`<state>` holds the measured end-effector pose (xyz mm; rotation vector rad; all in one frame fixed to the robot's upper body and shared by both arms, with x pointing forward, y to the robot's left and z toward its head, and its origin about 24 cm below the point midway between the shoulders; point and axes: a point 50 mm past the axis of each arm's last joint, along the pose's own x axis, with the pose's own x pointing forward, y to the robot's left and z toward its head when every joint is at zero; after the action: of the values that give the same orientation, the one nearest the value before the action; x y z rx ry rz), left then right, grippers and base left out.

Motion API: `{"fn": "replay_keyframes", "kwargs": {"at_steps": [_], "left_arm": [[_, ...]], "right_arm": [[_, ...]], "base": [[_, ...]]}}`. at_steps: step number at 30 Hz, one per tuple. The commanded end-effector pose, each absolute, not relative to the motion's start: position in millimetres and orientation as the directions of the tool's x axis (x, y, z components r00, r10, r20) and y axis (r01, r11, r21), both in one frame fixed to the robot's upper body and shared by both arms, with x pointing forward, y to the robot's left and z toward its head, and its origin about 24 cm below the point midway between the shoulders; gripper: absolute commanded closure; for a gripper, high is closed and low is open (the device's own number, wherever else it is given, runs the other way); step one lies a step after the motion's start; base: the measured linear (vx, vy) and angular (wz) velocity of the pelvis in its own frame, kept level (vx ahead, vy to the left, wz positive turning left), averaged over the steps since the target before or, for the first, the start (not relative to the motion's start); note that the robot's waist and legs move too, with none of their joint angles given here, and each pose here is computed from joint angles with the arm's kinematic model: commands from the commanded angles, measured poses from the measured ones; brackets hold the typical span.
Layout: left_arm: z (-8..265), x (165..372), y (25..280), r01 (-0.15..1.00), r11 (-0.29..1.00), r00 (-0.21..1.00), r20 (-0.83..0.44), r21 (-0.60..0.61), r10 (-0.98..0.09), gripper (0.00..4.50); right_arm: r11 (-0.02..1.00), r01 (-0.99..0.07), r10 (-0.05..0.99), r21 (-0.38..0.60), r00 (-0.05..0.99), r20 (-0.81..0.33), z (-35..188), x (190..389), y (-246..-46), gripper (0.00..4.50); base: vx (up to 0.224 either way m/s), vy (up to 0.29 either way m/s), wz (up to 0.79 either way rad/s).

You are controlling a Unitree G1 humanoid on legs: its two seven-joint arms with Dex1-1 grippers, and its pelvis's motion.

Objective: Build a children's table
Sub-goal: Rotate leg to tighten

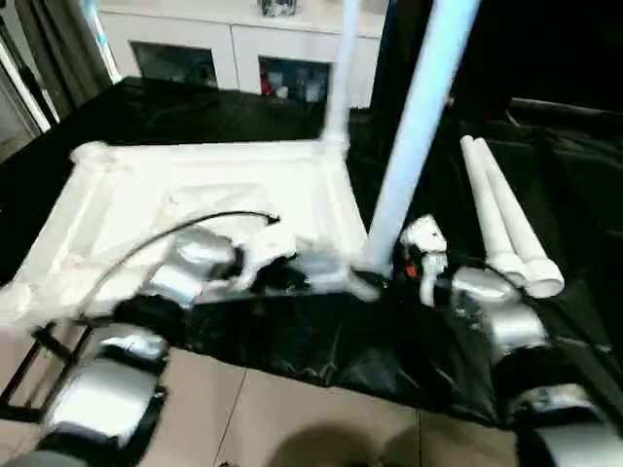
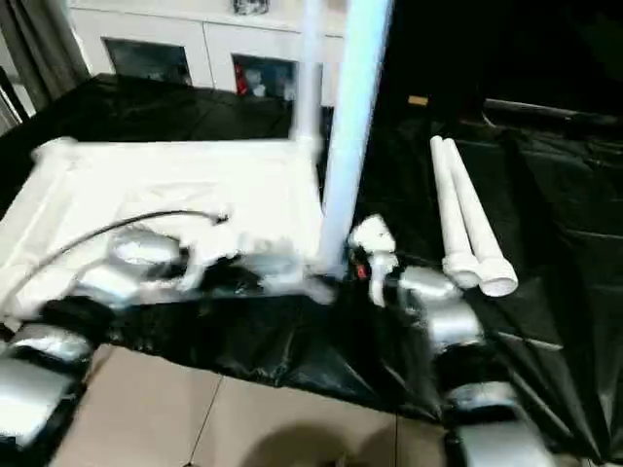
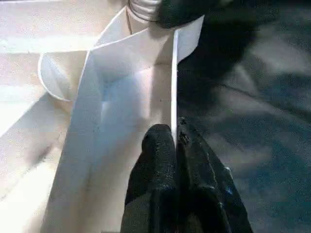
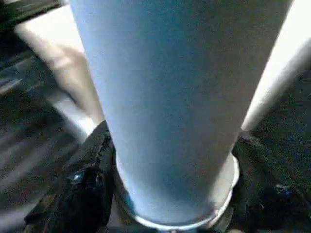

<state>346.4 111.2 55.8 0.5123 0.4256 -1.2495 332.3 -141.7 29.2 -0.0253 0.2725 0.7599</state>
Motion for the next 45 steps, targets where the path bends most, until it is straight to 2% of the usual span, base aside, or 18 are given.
{"fn": "replay_keyframes", "kwargs": {"at_steps": [1, 4, 6, 10, 12, 15, 18, 22, 23, 26, 28, 31, 33, 34, 39, 40, 43, 45], "left_arm": [[63, 351, 84, 0.947, 0.268, 0.321, -0.521, 0.176, -0.791, 4.50], [63, 352, 67, 0.934, 0.313, 0.357, -0.496, 0.173, -0.792, 4.50], [62, 350, 47, 0.924, 0.340, 0.382, -0.475, 0.175, -0.793, 4.50], [63, 349, 41, 0.928, 0.323, 0.373, -0.467, 0.185, -0.802, 4.50], [63, 349, 45, 0.932, 0.304, 0.363, -0.481, 0.200, -0.798, 4.50], [63, 349, 58, 0.942, 0.259, 0.334, -0.503, 0.214, -0.797, 4.50], [62, 348, 72, 0.951, 0.224, 0.306, -0.520, 0.215, -0.797, 4.50], [62, 346, 83, 0.963, 0.176, 0.261, -0.539, 0.206, -0.801, 4.50], [63, 343, 90, 0.974, 0.115, 0.205, -0.547, 0.194, -0.812, 4.50], [63, 339, 99, 0.983, 0.039, 0.136, -0.569, 0.178, -0.811, 4.50], [63, 338, 102, 0.985, 0.028, 0.123, -0.573, 0.172, -0.810, 4.50], [65, 338, 111, 0.988, -0.001, 0.092, -0.586, 0.156, -0.805, 4.50], [66, 338, 115, 0.988, -0.013, 0.082, -0.593, 0.154, -0.801, 4.50], [66, 338, 117, 0.988, -0.018, 0.076, -0.595, 0.151, -0.800, 4.50], [68, 336, 124, 0.990, -0.051, 0.037, -0.601, 0.128, -0.798, 4.50], [68, 336, 124, 0.990, -0.051, 0.037, -0.601, 0.128, -0.798, 4.50], [67, 335, 125, 0.991, -0.063, 0.024, -0.608, 0.122, -0.793, 4.50], [66, 334, 126, 0.991, -0.069, 0.012, -0.605, 0.112, -0.796, 4.50]], "right_arm": [[0.757, -0.647, 0.644, 0.092, 0.716, -0.269, 20, 331.9, -115.3, 1.76], [0.804, -0.588, 0.586, 0.087, 0.762, -0.275, 17, 333.7, -103.0, 1.76], [0.843, -0.533, 0.531, 0.078, 0.799, -0.284, 17, 335.7, -82.4, 1.76], [0.835, -0.547, 0.543, 0.055, 0.804, -0.244, 23, 336.4, -70.8, 1.76], [0.839, -0.538, 0.540, 0.075, 0.812, -0.219, 26, 338.2, -73.4, 1.21], [0.826, -0.558, 0.563, 0.084, 0.803, -0.195, 31, 341.9, -90.4, 1.01], [0.794, -0.608, 0.600, 0.026, 0.775, -0.200, 36, 344.0, -106.5, 0.57], [0.739, -0.673, 0.660, 0.016, 0.719, -0.219, 38, 343.1, -118.4, 0.57], [0.680, -0.733, 0.712, 0.003, 0.660, -0.240, 40, 340.8, -126.1, 0.57], [0.581, -0.814, 0.788, 0.013, 0.559, -0.260, 43, 335.1, -133.7, 0.57], [0.546, -0.837, 0.810, 0.021, 0.522, -0.269, 43, 332.7, -135.6, 0.57], [0.416, -0.909, 0.873, 0.040, 0.386, -0.299, 44, 324.2, -138.9, 0.57], [0.368, -0.929, 0.889, 0.045, 0.337, -0.312, 45, 321.5, -140.1, 0.57], [0.343, -0.938, 0.896, 0.052, 0.310, -0.319, 45, 320.1, -140.7, 0.74], [0.282, -0.958, 0.906, 0.059, 0.246, -0.343, 46, 317.8, -142.7, 1.03], [0.282, -0.958, 0.906, 0.059, 0.246, -0.343, 46, 317.8, -142.7, 1.28], [0.272, -0.960, 0.909, 0.065, 0.234, -0.346, 45, 316.8, -143.0, 1.37], [0.265, -0.960, 0.916, 0.088, 0.222, -0.335, 44, 313.9, -141.1, 1.65]], "base": [[0.000, 0.000, 0.00], [0.000, 0.000, 0.00], [0.000, 0.000, 0.00], [0.000, 0.000, 0.00], [0.000, 0.000, 0.00], [0.000, 0.000, 0.00], [0.000, 0.000, 0.00], [0.000, 0.000, 0.00], [0.000, 0.000, 0.00], [0.000, 0.000, 0.00], [0.000, 0.000, 0.00], [0.000, 0.000, 0.00], [0.000, 0.000, 0.00], [0.000, 0.000, 0.00], [0.000, 0.000, 0.00], [0.000, 0.000, 0.00], [0.000, 0.000, 0.00], [0.000, 0.000, 0.00]]}}
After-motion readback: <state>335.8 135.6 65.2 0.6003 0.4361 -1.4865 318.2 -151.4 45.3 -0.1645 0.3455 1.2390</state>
